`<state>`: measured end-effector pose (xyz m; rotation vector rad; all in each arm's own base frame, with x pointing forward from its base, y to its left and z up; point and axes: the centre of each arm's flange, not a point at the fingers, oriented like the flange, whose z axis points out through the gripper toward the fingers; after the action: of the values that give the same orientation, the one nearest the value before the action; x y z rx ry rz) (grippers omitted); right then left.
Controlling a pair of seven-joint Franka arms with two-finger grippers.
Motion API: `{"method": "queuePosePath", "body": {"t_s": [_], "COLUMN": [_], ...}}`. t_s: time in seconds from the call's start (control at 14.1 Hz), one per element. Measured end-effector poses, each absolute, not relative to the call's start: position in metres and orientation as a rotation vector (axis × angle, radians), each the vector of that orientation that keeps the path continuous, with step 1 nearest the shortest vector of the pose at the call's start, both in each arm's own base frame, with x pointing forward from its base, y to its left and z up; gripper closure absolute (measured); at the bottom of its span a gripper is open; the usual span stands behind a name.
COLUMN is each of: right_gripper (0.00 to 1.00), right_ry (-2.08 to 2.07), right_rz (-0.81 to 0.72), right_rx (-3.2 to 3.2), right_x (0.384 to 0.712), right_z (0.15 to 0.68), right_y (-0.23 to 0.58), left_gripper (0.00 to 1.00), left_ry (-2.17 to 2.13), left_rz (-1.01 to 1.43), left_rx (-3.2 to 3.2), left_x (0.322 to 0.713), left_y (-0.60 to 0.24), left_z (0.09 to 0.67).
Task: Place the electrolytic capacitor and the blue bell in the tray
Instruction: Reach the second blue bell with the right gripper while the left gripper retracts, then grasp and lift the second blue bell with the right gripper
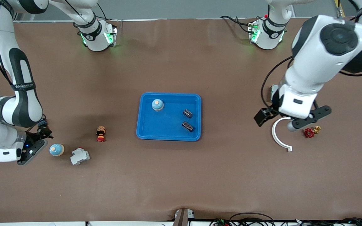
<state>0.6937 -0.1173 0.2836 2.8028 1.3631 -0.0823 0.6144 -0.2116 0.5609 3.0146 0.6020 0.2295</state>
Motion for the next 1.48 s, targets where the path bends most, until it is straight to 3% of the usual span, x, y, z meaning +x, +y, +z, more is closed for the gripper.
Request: {"method": "queuePosePath", "body": {"t_s": [0.64, 0.99, 1.48], "right_gripper": [0.0, 0.0, 0.0], "right_ry": [1.382, 1.381, 1.386], "right_rz": [-0.112, -0.083, -0.066], "right_rx": [2.81, 2.799, 2.794], "right_x": [0.692, 0.694, 0.693], "right_z": [0.227, 0.209, 0.18], "right_y": [-0.138, -0.138, -0.135], "left_gripper": [0.0, 0.0, 0.0], "left_ry": [0.348, 0.193, 0.14], "left_rz": [0.082, 0.09, 0.055], "left_rx": [3.11, 3.129, 3.138], "left_x": [0.553, 0.518, 0.512], "left_y": [-0.095, -0.074, -0.07], "left_z": [0.653, 0.667, 0.663]}}
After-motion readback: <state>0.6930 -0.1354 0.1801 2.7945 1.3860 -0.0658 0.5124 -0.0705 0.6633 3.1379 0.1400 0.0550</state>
